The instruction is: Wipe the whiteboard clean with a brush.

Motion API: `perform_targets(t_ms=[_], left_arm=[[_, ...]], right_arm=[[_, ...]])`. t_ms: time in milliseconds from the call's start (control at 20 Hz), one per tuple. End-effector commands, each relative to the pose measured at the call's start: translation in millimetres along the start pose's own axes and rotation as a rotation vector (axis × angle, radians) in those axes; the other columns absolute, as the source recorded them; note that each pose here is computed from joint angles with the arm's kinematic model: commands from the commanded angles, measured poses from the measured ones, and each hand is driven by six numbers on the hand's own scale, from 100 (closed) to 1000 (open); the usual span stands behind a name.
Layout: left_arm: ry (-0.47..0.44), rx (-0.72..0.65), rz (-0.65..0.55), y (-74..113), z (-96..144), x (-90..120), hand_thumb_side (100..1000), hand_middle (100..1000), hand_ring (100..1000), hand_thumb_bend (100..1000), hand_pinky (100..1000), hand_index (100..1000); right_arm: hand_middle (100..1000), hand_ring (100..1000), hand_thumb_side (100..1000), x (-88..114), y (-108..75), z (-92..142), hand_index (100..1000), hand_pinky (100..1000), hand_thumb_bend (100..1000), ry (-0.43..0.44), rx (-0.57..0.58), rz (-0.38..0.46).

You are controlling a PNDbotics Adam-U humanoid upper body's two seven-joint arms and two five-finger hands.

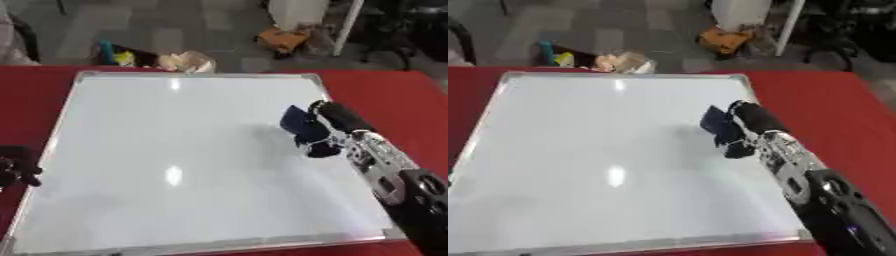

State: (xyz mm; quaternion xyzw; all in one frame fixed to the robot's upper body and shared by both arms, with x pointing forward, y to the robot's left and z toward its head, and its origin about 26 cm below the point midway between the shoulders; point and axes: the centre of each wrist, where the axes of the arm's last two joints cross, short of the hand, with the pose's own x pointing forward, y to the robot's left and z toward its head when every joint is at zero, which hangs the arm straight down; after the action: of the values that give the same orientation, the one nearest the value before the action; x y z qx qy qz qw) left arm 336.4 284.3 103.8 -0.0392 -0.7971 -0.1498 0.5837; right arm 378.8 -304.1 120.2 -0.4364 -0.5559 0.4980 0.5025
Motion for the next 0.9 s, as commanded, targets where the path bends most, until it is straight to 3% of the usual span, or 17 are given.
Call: perform_targets(t_ms=[50,900], left_arm=[[-0.033,-0.002,-0.033,6.6,-4.0,11.5,914,556,541,703,474,653],[-0.059,-0.018,-0.045,5.5,-8.3,18.3,917,557,542,701,475,654]], right_arm=[[478,509,135,-8.6,-17.8,-1.6,257,648,100,0.012,-0.038,0.022],[480,511,149,-11.5,-17.7,-5.8,263,649,100,0.026,-0.035,0.004]])
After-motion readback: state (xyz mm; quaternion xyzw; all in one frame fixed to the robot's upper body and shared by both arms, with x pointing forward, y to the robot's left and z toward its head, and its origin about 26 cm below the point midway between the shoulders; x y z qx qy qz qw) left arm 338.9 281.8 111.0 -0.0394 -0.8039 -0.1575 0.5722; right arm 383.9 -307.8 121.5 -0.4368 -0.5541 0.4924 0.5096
